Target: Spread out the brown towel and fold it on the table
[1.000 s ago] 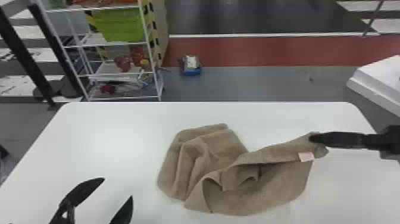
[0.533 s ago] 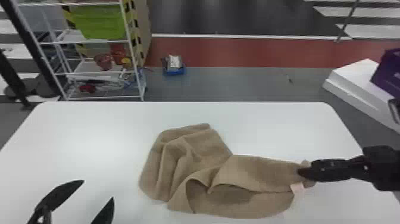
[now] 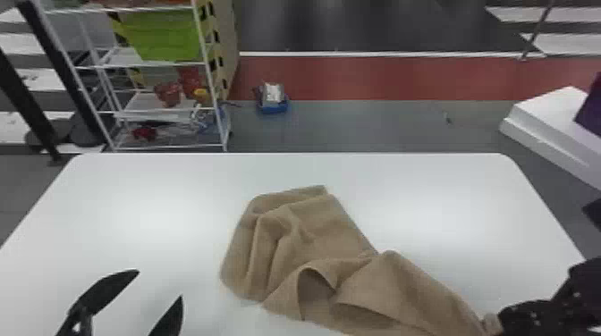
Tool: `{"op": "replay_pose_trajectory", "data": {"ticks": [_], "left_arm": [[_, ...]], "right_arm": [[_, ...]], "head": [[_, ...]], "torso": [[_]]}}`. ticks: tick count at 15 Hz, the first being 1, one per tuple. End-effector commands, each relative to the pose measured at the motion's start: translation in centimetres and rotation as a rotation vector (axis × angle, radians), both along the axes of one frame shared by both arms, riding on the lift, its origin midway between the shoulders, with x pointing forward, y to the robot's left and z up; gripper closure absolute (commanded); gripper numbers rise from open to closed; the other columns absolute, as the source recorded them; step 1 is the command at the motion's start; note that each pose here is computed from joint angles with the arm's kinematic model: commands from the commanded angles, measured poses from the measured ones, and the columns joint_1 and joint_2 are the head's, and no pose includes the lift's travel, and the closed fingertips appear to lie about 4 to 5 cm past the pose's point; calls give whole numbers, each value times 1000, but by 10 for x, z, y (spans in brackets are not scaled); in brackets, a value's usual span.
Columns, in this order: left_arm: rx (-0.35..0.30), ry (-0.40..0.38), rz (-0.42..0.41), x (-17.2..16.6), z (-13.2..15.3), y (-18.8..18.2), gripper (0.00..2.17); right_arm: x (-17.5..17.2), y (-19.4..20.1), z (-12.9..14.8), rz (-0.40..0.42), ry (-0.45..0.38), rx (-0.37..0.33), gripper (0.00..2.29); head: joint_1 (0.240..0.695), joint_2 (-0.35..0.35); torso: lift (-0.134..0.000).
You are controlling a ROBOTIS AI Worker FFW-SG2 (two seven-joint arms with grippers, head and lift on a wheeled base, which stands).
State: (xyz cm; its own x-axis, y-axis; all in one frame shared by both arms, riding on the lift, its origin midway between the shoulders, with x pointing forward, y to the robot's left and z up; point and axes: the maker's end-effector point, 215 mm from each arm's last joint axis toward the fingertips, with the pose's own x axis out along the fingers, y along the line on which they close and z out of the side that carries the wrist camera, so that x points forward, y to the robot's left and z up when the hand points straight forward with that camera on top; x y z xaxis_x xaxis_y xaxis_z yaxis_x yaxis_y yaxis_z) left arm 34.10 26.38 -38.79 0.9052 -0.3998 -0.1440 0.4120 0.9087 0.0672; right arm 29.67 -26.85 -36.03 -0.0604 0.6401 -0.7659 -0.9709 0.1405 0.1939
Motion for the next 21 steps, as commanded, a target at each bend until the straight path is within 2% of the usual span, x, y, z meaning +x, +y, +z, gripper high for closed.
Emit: {"op": "replay_pose_trajectory", "data": {"ticks": [1, 3, 5, 6, 8, 10, 11, 12, 13, 14, 15, 16, 17, 18, 19, 21], "left_arm": [[-1, 1, 4, 0, 0, 1, 144], [-1, 0, 3, 0, 0, 0, 144], [-2, 1, 0, 0, -1, -1, 144], [-2, 1, -1, 0, -1, -1, 144], [-1, -3, -1, -1, 2, -1, 144], [0, -3, -4, -1, 3, -2, 144], [0, -3, -2, -1, 3, -1, 144], [-2, -2, -4, -1, 2, -3, 144], [-3, -3, -6, -1, 3, -4, 144], [-3, -3, -8, -1, 2, -5, 144], [-4, -4, -10, -1, 3, -6, 144], [-4, -4, -11, -1, 3, -7, 144], [-5, -3, -11, -1, 2, -7, 144], [-4, -2, -11, -1, 2, -7, 144], [-4, -5, -14, -1, 3, -8, 144], [-5, -7, -14, -1, 4, -8, 144]], "right_arm": [[-25, 0, -2, 168, -30, -46, 1177], [-46, -2, 1, 268, -11, -96, 1177], [-64, 0, -3, 320, 22, -119, 1177], [-70, 3, -6, 334, 33, -116, 1177], [-93, -2, -21, 381, 67, -159, 1177], [-97, -6, -27, 392, 67, -188, 1106], [-95, -5, -26, 387, 59, -182, 680], [-96, 0, -26, 373, 57, -162, 103], [-94, 6, -24, 359, 45, -140, -1], [-88, 8, -19, 332, 32, -121, -1], [-75, 17, -2, 275, 10, -47, -1], [-57, 27, 20, 196, -11, 64, 33], [-35, 34, 38, 82, -15, 173, 70], [-8, 39, 45, -85, 21, 267, 80], [6, 41, 48, -154, 32, 314, 80], [15, 49, 37, -209, 95, 339, 90]], "head": [[695, -5], [695, -11], [695, -11], [695, -13], [695, -12], [695, -15], [695, -19], [695, -23], [695, -25], [695, -19], [695, -12], [695, -7], [695, 10], [695, 24], [695, 34], [695, 46]], "torso": [[-124], [-124], [-124], [-124], [-124], [-124], [-124], [-124], [-124], [-124], [-124], [-124], [-124], [-124], [-124], [-124]]}}
